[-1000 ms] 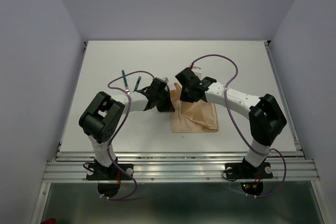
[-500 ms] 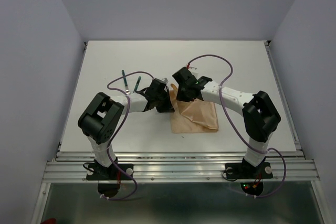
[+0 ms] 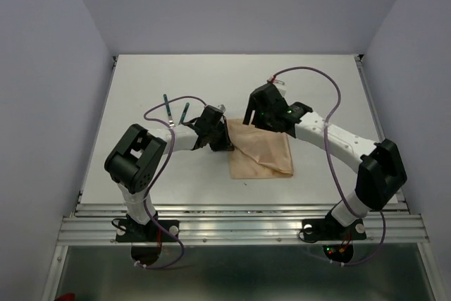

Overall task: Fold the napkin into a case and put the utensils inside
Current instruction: Fold the rectangle-folded napkin at the center of the board.

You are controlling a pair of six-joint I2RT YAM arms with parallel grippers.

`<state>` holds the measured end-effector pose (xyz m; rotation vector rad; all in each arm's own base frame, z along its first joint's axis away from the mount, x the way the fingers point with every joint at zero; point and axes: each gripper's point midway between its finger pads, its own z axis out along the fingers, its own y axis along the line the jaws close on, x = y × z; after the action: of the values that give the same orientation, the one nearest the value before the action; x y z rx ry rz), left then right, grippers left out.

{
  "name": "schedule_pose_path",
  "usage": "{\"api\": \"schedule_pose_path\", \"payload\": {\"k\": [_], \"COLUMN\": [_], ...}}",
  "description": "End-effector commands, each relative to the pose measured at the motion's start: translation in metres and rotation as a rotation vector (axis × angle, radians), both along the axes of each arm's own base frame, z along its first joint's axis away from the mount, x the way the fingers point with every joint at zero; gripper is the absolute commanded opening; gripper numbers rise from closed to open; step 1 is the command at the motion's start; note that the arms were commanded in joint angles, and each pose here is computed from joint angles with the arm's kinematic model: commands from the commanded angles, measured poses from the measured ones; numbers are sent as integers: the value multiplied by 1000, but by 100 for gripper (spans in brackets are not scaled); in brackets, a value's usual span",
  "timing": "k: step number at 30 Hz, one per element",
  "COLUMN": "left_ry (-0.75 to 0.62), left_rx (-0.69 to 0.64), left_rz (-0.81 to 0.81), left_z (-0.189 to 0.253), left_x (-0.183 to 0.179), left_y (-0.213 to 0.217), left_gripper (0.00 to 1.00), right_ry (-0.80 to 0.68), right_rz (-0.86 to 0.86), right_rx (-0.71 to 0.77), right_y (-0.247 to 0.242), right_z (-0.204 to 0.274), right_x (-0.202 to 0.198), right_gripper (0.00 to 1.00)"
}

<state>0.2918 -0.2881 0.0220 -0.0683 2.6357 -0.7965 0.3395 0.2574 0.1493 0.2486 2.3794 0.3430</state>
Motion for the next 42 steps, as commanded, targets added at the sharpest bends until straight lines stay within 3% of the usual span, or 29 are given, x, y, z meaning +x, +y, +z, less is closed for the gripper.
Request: {"api": "schedule_pose_path", "payload": {"k": [1,2,5,10,18,31,42], "left_ry": [-25,-24,-24,-22,-24,-20,-23], "left_rx": [5,6,7,9,8,13,8], "left_rz": [-5,-5,-9,-8,-6,-3,-1], "left_z": [8,8,7,7,8,6,8], "left_x": [-3,-4,-4,-3,-3,-5,-3], "left_y": [4,4,4,5,4,6,6], "left_gripper": [0,0,0,0,0,0,0], "right_ry": [39,55,95,160,209,176,195], "right_rz": [-94,-88,-52,62,79,69,145], "right_rx": [14,27,47,112,58,-28,27], "right_y": [-53,-55,-56,-36,-38,-43,-25], "right_z": [-19,-24,-39,-59,-87,-93,-96], "right_x": [5,2,-12,-26,-26,-6,-7], "right_gripper": [71,64,61,65,63,66,62]}}
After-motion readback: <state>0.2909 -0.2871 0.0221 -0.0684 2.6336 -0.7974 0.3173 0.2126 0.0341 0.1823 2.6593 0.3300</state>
